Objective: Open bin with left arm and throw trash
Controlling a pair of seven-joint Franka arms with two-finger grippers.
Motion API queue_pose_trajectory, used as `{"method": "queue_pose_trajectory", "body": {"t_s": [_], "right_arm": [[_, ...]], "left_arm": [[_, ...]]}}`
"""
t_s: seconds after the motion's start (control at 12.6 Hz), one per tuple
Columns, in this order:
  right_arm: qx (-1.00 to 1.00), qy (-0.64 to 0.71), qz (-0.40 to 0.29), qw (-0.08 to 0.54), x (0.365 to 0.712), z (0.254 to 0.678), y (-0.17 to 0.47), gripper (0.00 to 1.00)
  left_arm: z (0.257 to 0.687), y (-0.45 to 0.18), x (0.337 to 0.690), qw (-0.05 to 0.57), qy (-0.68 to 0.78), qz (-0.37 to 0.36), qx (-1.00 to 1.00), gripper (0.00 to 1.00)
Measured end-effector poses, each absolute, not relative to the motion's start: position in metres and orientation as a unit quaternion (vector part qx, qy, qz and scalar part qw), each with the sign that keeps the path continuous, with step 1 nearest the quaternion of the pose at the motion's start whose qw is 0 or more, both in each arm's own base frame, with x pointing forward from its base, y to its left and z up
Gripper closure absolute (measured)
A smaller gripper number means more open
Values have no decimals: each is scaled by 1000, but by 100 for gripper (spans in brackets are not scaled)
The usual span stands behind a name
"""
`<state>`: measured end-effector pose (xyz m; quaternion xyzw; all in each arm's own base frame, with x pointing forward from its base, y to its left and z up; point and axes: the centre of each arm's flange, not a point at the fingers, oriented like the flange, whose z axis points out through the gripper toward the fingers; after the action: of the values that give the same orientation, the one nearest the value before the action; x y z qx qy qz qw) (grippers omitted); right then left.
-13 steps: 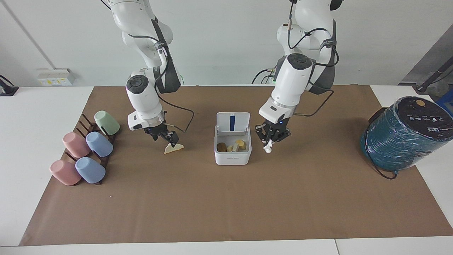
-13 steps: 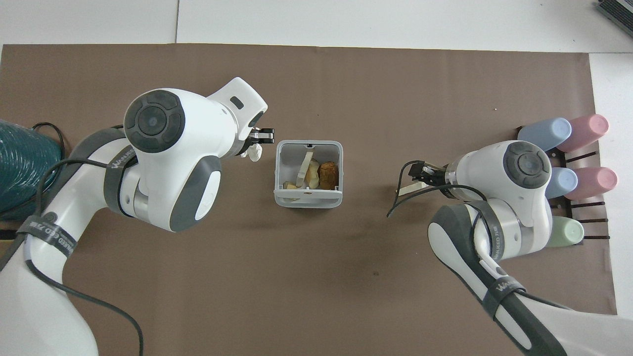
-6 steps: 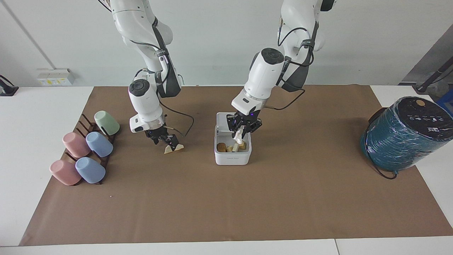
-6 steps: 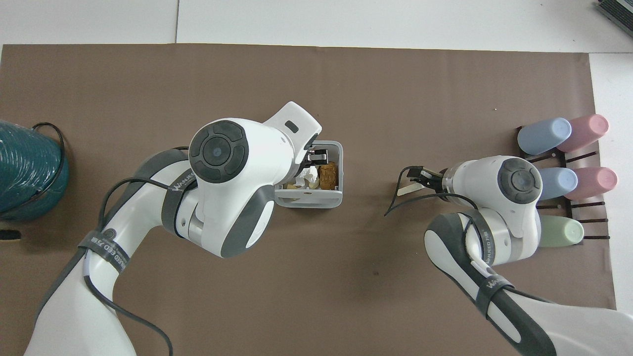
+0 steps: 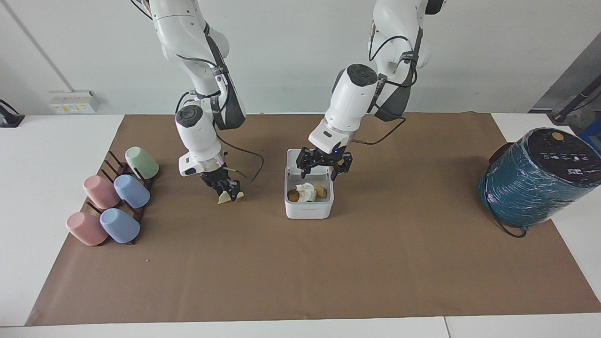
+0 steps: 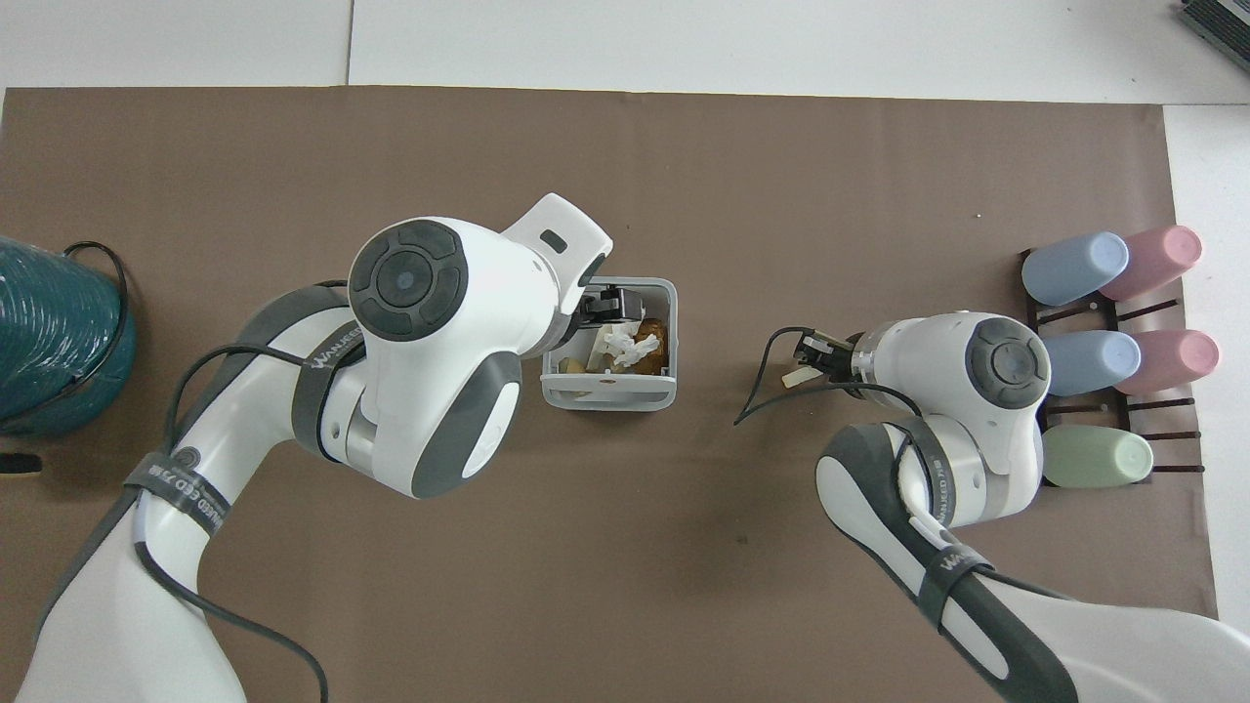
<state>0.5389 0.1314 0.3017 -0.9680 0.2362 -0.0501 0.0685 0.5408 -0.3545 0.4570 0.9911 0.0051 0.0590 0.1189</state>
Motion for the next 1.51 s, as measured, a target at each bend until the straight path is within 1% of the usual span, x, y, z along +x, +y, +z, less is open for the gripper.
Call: {"method": "queue_pose_trajectory", "body": {"t_s": [0.16,0.24,0.4,0.56,0.64,0.88,1.03,1.11,1.19,1.35,1.51], "right_arm": [[-967,237,-55,72,543,307,133,82],[-967,238,-59,74,546,311,133,89],[-967,237,-59,76,553,322,135,89],[-968,236,-51,75,565,346,139,90],[-968,235,-47,76,572,366,141,92],[-965,246,-43,82,587,436,150,92],[-958,265,-55,98,592,477,172,92],[-952,279,-57,117,591,489,189,92],[-942,295,-54,152,590,497,208,92],[-912,334,-53,232,593,498,242,92],[-892,362,-55,264,594,482,275,92]], "left_arm": [[473,-315,549,92,3,47,995,0],[482,-290,554,75,3,44,996,0],[502,-239,562,60,-6,51,997,0],[521,-178,569,54,-21,65,996,0],[532,-142,572,50,-35,71,996,0],[564,-56,568,37,-53,84,994,0],[585,-34,557,19,-58,83,995,0],[598,-32,554,11,-61,83,995,0],[613,-32,551,7,-63,82,995,0],[638,-33,544,3,-65,74,995,0],[651,-31,539,-7,-66,64,996,0]]}}
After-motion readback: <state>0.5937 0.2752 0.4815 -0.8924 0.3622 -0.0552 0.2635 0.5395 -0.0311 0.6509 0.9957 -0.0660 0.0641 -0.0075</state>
